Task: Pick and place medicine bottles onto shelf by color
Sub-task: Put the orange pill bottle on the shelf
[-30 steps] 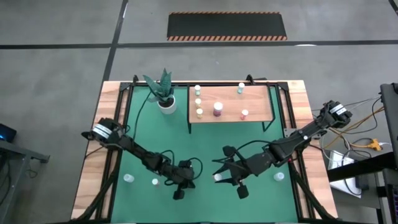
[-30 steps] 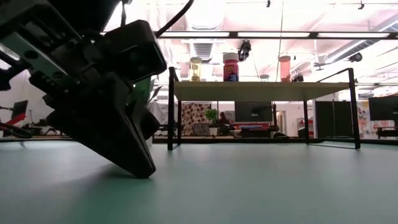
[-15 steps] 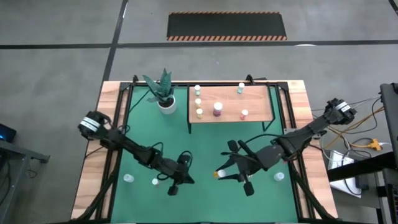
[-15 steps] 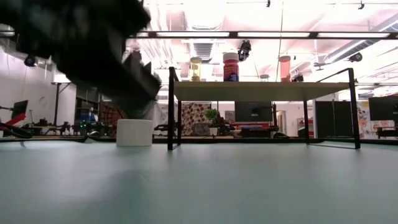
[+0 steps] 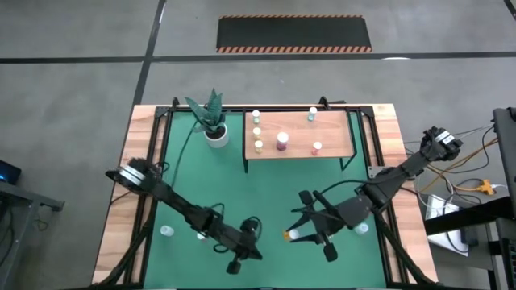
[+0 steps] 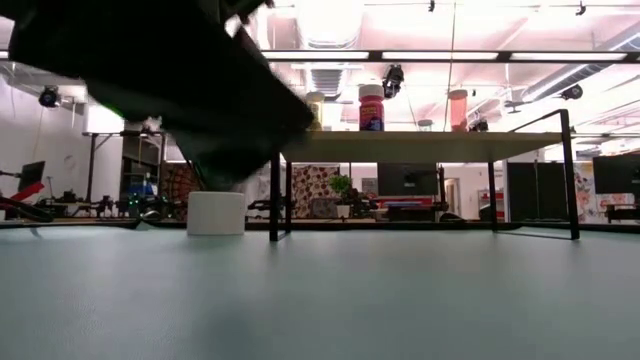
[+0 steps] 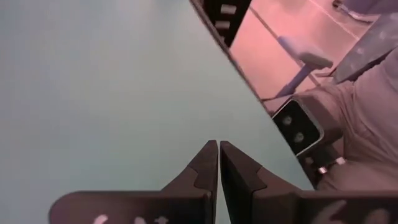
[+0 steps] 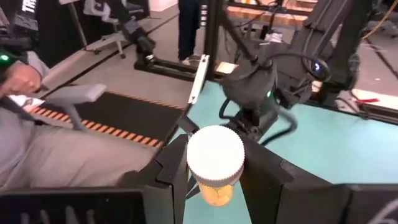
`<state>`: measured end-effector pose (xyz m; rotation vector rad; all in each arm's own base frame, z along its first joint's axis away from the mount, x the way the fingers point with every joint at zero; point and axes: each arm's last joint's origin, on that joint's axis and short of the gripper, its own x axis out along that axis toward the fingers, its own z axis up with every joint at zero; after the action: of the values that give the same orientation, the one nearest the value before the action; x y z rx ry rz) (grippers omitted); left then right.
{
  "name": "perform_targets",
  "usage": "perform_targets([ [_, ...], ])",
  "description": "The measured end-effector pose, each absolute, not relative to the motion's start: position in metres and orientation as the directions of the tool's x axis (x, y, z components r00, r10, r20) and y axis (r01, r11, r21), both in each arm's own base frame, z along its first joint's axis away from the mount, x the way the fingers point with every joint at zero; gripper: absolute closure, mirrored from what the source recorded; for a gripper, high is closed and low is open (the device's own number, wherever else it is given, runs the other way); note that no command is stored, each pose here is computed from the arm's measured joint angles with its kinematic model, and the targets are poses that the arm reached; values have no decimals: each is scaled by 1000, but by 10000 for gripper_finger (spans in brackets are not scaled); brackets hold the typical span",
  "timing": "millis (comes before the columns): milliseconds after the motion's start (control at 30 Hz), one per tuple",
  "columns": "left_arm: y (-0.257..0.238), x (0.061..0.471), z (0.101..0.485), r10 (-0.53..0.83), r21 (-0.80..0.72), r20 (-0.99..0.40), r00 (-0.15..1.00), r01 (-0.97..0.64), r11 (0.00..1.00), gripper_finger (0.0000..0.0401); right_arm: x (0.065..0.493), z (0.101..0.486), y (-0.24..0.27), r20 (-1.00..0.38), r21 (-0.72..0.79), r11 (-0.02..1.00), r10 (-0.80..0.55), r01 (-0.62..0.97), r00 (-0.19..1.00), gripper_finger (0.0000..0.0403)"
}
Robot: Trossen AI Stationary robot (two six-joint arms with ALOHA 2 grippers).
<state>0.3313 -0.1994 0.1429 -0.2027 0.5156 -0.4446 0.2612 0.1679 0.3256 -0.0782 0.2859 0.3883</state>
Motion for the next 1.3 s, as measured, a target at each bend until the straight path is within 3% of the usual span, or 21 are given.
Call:
perform_targets([
  [433, -251, 349, 103, -524, -425, -475, 707, 336, 840, 401, 245, 320, 190, -301, -18, 900, 410, -435, 861, 296],
  [733, -246, 342, 90, -463, -447, -556, 690, 222, 867, 401, 243, 321, 192, -294, -9, 913, 387, -408, 874, 296],
  [1067, -262, 334, 110, -573, -473, -485, 661, 354, 807, 401, 243, 320, 192, -298, -5, 915, 384, -404, 874, 296],
  [1300, -261, 333, 100, -545, -470, -493, 679, 320, 823, 401, 243, 320, 192, -298, -6, 915, 384, -404, 874, 296],
])
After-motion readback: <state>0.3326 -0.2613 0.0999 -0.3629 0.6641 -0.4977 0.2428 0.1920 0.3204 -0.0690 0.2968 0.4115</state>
